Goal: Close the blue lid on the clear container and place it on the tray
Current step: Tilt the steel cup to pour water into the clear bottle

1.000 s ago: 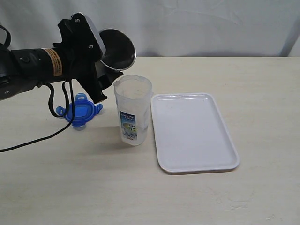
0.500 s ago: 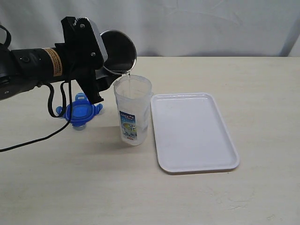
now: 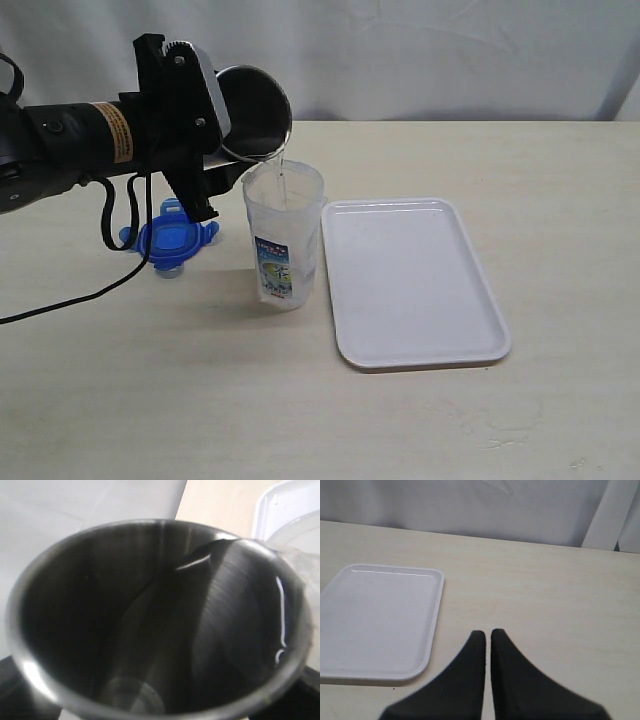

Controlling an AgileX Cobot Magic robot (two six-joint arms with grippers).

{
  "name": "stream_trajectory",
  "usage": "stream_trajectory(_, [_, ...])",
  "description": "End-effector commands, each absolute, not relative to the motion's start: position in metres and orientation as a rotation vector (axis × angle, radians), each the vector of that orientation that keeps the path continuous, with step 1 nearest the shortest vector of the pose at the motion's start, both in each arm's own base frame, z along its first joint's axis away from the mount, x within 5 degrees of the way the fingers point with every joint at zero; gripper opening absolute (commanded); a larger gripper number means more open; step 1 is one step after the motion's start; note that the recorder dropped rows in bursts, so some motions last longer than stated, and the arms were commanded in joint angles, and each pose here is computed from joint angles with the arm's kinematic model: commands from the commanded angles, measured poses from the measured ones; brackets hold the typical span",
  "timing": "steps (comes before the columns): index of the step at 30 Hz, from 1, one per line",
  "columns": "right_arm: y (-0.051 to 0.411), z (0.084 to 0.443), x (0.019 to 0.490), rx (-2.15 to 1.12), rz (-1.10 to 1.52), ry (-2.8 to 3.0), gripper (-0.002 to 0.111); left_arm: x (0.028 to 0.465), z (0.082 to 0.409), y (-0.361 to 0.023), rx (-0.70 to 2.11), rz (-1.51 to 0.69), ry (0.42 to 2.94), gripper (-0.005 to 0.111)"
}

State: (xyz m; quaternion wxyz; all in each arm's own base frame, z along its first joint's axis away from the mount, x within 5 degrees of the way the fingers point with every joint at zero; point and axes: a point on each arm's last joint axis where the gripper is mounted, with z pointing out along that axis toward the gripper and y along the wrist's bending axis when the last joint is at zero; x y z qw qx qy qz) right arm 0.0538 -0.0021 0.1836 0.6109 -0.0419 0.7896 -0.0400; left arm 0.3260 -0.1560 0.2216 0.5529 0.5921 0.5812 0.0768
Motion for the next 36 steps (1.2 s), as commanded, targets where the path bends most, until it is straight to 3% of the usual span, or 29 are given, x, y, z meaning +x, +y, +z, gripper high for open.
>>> stream_trajectory(1, [-0.0022,0.1825,0.0536,-0.089,-0.089,1.823,0.005,0.3276,0.2349,-0.1603,1.367,0.175,1.291,0.0])
stream_trajectory(17, [-0.0022,0.1825,0.0536,-0.089,-0.089,1.823,0.005,0.3276,0.2349,-0.1603,1.389,0.197,1.27,0.0])
stream_trajectory(26, [-0.0022,0.1825,0.0536,-0.089,-0.089,1.823,0.005,0.3277,0.2347,-0.1601,1.273,0.082,1.384,0.0])
stream_trajectory(36, [-0.0022,0.1825,0.0536,-0.089,-0.089,1.823,0.005,0.3277,0.2347,-0.1601,1.437,0.249,1.223,0.0])
